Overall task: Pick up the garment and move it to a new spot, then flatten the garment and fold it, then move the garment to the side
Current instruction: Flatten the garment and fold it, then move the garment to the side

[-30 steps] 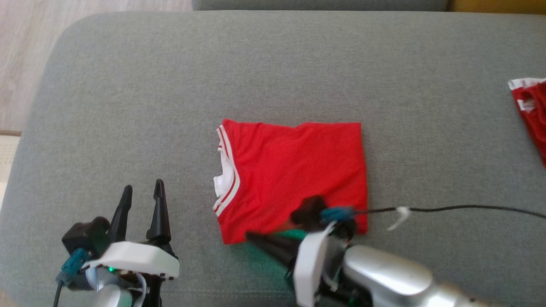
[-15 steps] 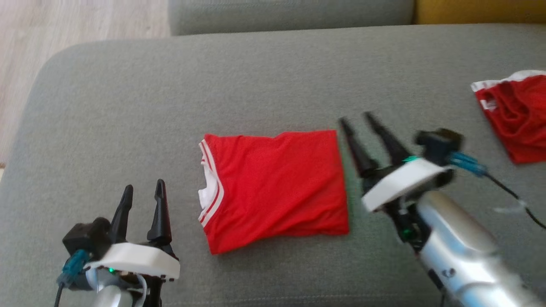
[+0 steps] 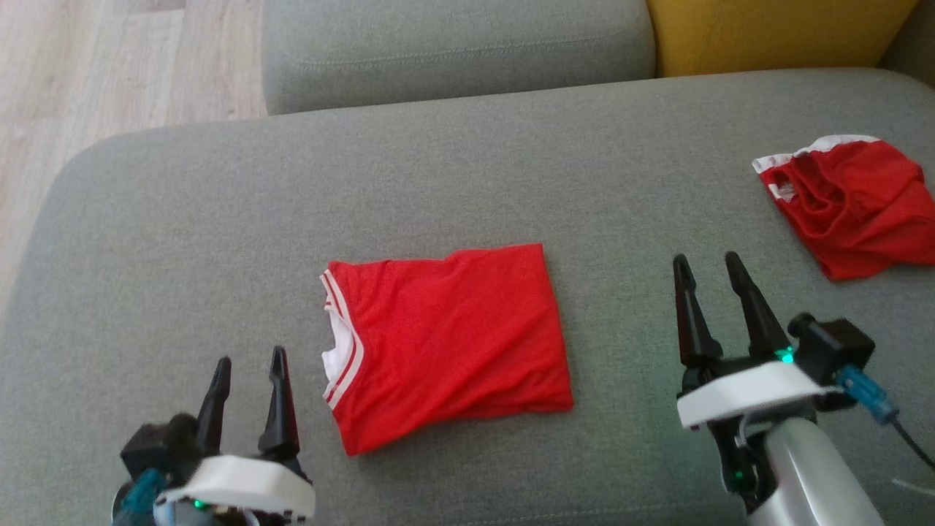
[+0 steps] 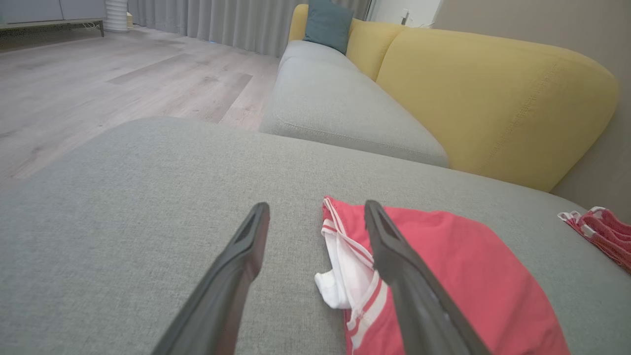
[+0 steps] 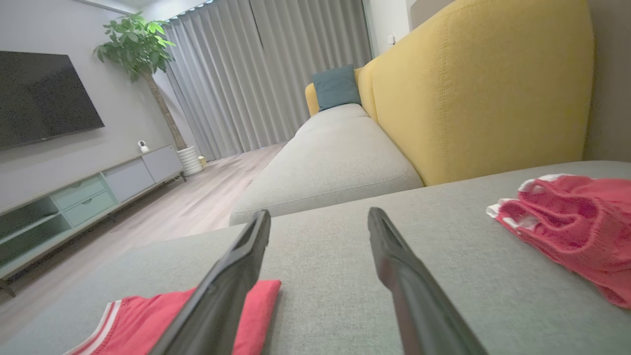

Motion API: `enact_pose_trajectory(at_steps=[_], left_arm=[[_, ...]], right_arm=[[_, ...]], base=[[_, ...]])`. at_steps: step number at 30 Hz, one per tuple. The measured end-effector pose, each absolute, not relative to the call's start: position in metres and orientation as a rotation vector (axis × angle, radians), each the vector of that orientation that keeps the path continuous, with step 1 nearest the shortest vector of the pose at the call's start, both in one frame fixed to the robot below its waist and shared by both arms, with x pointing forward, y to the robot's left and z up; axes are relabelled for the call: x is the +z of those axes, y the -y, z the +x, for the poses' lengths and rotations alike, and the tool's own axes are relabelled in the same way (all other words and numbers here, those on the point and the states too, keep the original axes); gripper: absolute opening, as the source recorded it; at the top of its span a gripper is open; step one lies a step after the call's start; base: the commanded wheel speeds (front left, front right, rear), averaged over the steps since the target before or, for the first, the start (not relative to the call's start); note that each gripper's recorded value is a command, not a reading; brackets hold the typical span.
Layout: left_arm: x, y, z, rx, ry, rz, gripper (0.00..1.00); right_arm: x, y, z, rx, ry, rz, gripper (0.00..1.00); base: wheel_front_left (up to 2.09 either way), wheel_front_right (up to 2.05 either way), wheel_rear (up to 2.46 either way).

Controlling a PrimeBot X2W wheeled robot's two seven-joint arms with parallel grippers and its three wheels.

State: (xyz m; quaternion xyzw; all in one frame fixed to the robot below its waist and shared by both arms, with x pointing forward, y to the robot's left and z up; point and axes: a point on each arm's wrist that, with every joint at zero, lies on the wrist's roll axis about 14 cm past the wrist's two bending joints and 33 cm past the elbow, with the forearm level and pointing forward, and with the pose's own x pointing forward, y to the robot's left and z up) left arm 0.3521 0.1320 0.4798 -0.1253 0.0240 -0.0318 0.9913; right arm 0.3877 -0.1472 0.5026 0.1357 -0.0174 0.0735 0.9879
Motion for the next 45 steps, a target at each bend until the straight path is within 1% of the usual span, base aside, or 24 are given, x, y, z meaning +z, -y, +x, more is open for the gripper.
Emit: enact_pose_trajectory(at_steps=[4, 9, 28, 33, 38, 39, 40, 41, 43, 44, 45], left_arm=[[0.476, -0.135, 0.344, -0.053, -0.055, -0.251, 1.00], [0.475, -0.140, 0.340, -0.038, -0.054, -0.243, 1.00], [0.474, -0.144, 0.341, -0.030, -0.048, -0.223, 1.00], [0.472, -0.143, 0.342, -0.034, -0.053, -0.222, 1.00], [0.468, -0.143, 0.343, -0.028, -0.064, -0.223, 1.00], [0.466, -0.143, 0.344, -0.028, -0.070, -0.227, 1.00], [0.466, -0.143, 0.345, -0.026, -0.072, -0.228, 1.00], [0.466, -0.143, 0.345, -0.026, -0.072, -0.228, 1.00], [0.465, -0.146, 0.349, -0.016, -0.071, -0.231, 1.00], [0.465, -0.146, 0.349, -0.016, -0.071, -0.231, 1.00], [0.466, -0.149, 0.352, -0.006, -0.067, -0.232, 1.00]], right_arm=[[0.500, 0.151, 0.377, 0.134, 0.038, 0.232, 1.00], [0.494, 0.147, 0.368, 0.138, 0.022, 0.235, 1.00], [0.490, 0.140, 0.369, 0.154, 0.008, 0.237, 1.00], [0.481, 0.139, 0.370, 0.165, -0.020, 0.174, 1.00], [0.479, 0.137, 0.387, 0.179, -0.085, 0.143, 1.00], [0.477, 0.133, 0.400, 0.196, -0.150, 0.136, 1.00], [0.473, 0.130, 0.405, 0.214, -0.201, 0.130, 1.00], [0.473, 0.130, 0.405, 0.214, -0.201, 0.130, 1.00], [0.465, 0.120, 0.414, 0.266, -0.311, 0.123, 1.00], [0.465, 0.120, 0.414, 0.266, -0.311, 0.123, 1.00], [0.456, 0.116, 0.418, 0.301, -0.392, 0.100, 1.00]], base=[[0.00, 0.00, 0.00], [0.00, 0.00, 0.00], [0.00, 0.00, 0.00], [0.00, 0.00, 0.00], [0.00, 0.00, 0.00], [0.00, 0.00, 0.00], [0.00, 0.00, 0.00], [0.00, 0.00, 0.00], [0.00, 0.00, 0.00], [0.00, 0.00, 0.00], [0.00, 0.00, 0.00]])
